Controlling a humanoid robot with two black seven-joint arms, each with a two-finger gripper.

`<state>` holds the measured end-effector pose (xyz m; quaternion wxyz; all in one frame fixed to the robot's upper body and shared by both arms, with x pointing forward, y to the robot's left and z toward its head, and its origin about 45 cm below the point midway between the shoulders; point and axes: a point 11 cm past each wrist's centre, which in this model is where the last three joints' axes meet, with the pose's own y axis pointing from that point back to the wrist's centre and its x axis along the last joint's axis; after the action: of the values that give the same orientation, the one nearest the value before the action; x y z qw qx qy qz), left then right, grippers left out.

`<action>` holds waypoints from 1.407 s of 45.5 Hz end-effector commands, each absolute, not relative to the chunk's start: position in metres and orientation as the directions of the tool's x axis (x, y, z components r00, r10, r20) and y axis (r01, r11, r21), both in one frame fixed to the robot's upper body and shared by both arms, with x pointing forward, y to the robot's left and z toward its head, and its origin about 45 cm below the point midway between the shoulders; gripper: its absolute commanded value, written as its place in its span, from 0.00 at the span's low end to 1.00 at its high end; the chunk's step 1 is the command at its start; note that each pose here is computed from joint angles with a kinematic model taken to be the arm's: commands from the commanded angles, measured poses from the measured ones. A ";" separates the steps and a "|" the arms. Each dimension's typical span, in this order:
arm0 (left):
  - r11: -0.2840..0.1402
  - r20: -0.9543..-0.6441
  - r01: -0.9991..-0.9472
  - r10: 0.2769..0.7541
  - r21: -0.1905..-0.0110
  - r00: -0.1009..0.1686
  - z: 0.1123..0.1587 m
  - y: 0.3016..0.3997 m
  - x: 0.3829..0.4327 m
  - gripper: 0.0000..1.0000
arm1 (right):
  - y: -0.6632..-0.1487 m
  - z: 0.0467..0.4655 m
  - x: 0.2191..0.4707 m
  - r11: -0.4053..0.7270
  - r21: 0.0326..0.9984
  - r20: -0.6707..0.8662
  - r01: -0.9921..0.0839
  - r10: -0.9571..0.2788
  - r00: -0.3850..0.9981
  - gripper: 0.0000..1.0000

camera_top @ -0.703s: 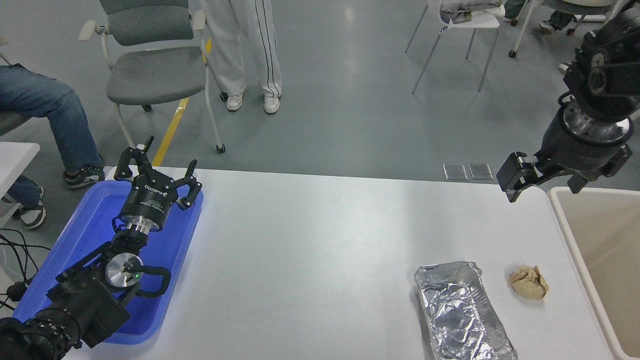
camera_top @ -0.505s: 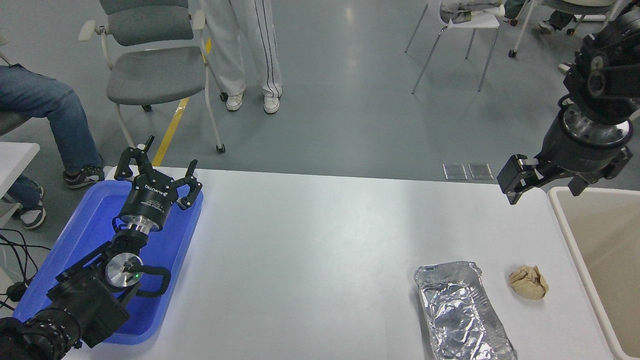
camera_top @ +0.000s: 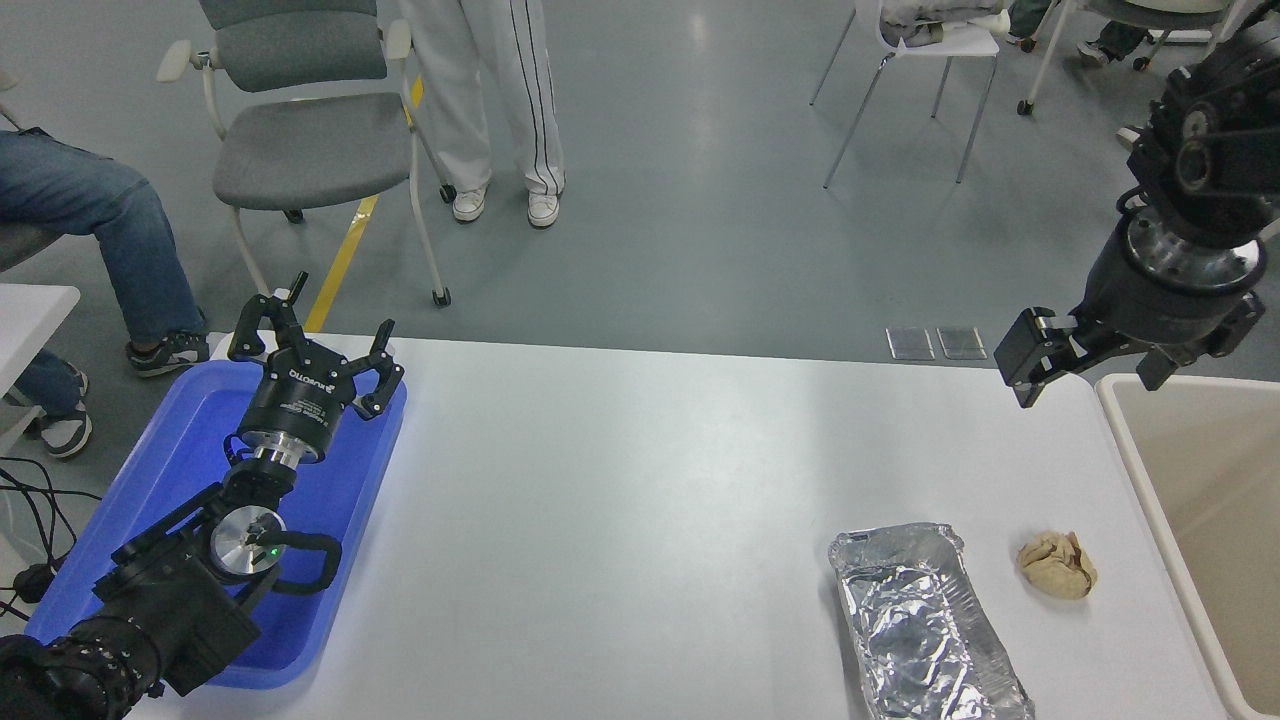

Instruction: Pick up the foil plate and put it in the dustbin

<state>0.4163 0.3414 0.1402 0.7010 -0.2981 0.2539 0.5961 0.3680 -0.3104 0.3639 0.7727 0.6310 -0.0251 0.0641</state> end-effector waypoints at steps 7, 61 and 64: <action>0.110 -0.711 -0.987 0.685 -0.115 0.160 0.1404 0.3419 0.4164 1.00 | -0.311 0.367 0.368 0.192 0.972 0.127 -0.138 0.065 0.990 1.00; 0.111 -0.711 -0.987 0.684 -0.116 0.161 0.1406 0.3414 0.4165 1.00 | -0.306 0.357 0.367 0.174 0.978 0.107 -0.118 0.071 0.992 1.00; 0.111 -0.711 -0.987 0.684 -0.116 0.161 0.1406 0.3414 0.4165 1.00 | -0.304 0.356 0.367 0.169 0.979 0.105 -0.116 0.073 0.992 1.00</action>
<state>0.4165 0.3415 0.1406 0.7008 -0.2985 0.2536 0.5962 0.3665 -0.3081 0.3583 0.7686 0.6366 -0.0198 0.0606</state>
